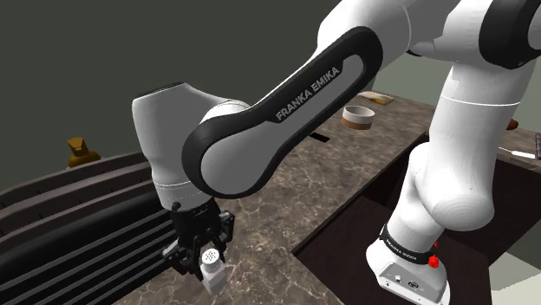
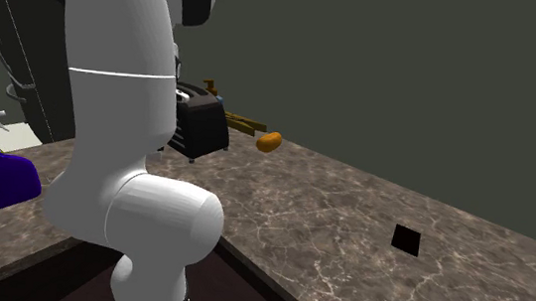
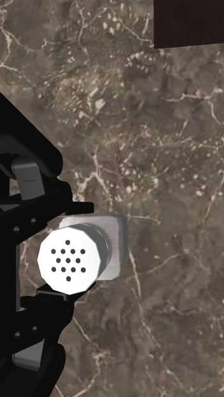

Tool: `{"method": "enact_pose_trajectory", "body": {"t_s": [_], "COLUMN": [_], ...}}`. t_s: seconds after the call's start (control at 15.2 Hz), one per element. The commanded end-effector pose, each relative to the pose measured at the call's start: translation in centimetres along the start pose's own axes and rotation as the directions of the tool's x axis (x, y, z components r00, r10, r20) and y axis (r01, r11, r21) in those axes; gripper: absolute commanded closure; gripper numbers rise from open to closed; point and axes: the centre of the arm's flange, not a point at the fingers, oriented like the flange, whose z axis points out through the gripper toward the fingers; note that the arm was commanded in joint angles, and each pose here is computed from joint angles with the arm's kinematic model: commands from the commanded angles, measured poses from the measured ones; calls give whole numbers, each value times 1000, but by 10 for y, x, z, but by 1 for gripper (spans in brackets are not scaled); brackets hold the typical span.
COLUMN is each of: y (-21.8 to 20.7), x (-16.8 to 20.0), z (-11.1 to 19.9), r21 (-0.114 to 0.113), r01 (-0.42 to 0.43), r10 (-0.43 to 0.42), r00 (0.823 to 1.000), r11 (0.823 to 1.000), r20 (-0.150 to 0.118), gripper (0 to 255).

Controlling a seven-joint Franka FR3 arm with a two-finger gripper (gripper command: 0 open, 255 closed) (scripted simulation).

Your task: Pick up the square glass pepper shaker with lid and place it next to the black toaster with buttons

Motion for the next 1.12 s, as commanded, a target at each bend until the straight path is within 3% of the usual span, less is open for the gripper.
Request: {"method": "enact_pose_trajectory", "body": {"t_s": [0.0, 0.4, 0.46, 0.79, 1.06], "y": [0, 0, 1, 0, 0], "x": [1, 1, 2, 1, 2], "z": [9, 9, 10, 9, -41], "r21": [-6, -5, -6, -6, -6], "r01": [1, 1, 1, 1, 1], "r10": [-1, -1, -1, -1, -1], "r00": [1000, 1000, 1000, 1000, 1000], "r11": [1000, 1000, 1000, 1000, 1000], "r20": [8, 8, 8, 8, 8], "gripper": [255, 255, 0, 0, 0]}}
